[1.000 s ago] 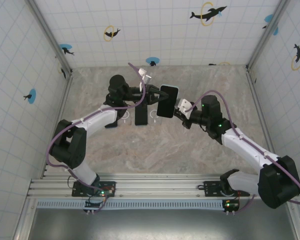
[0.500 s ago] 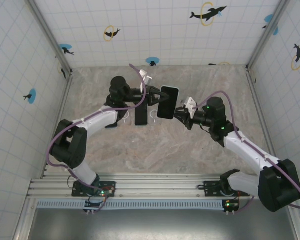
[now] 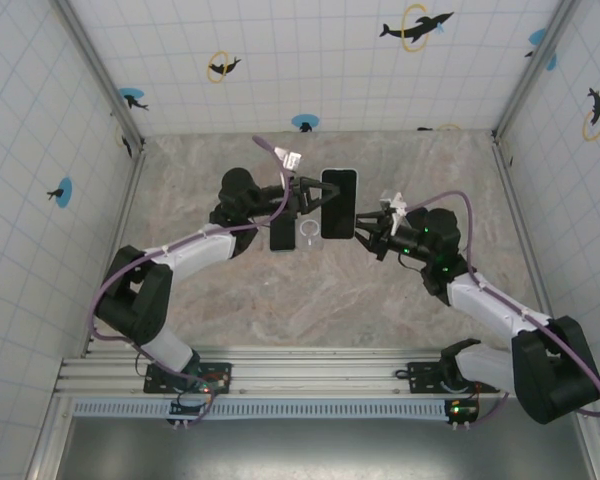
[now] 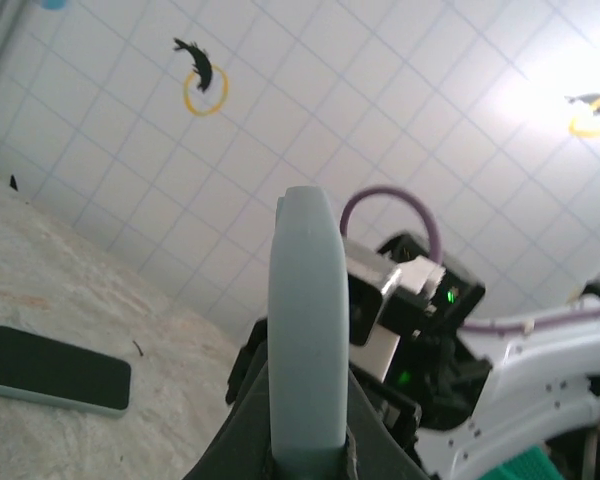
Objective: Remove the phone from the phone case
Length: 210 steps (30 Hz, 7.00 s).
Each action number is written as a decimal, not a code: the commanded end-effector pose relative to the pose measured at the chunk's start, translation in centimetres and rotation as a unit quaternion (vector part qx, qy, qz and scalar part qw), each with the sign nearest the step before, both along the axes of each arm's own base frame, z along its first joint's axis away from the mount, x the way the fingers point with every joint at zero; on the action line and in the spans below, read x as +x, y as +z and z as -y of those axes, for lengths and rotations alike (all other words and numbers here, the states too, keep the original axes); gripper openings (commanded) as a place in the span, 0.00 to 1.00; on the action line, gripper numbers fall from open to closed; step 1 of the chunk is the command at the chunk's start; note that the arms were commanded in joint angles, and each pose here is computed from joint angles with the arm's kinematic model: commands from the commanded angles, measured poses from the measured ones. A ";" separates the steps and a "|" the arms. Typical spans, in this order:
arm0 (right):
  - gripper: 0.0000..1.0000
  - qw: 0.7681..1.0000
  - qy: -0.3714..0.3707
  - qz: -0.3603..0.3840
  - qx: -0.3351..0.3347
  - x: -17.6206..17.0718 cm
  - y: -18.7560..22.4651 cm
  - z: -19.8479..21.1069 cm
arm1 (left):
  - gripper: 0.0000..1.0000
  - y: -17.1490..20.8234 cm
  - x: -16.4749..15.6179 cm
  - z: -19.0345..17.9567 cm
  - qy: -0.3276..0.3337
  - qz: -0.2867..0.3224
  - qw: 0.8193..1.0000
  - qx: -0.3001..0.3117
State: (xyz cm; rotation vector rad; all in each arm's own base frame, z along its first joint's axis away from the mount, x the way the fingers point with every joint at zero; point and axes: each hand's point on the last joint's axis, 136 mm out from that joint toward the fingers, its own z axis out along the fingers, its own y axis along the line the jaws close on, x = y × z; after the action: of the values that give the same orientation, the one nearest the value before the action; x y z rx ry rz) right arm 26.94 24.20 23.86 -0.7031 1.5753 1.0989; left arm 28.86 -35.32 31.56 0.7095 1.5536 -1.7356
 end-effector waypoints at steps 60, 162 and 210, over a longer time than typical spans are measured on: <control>0.01 0.891 -0.031 -0.200 0.406 -0.6 7.4 3.1 | 0.57 -1.0 3.5 0.1 0.142 -0.187 0.968 -0.083; 0.05 0.869 -0.173 -0.124 0.447 3.7 6.1 5.0 | 0.12 -0.7 2.4 4.3 0.190 -0.363 0.895 -0.173; 0.00 0.886 -0.392 -0.110 0.223 8.0 -0.7 8.0 | 0.09 -1.6 2.0 3.8 0.167 -0.319 0.928 -0.095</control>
State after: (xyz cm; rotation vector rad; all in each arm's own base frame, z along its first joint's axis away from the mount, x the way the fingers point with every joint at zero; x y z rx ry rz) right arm 35.35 17.44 24.48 0.3251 1.4615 0.8682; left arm 31.91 -39.65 28.59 -0.3692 1.7600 -1.9287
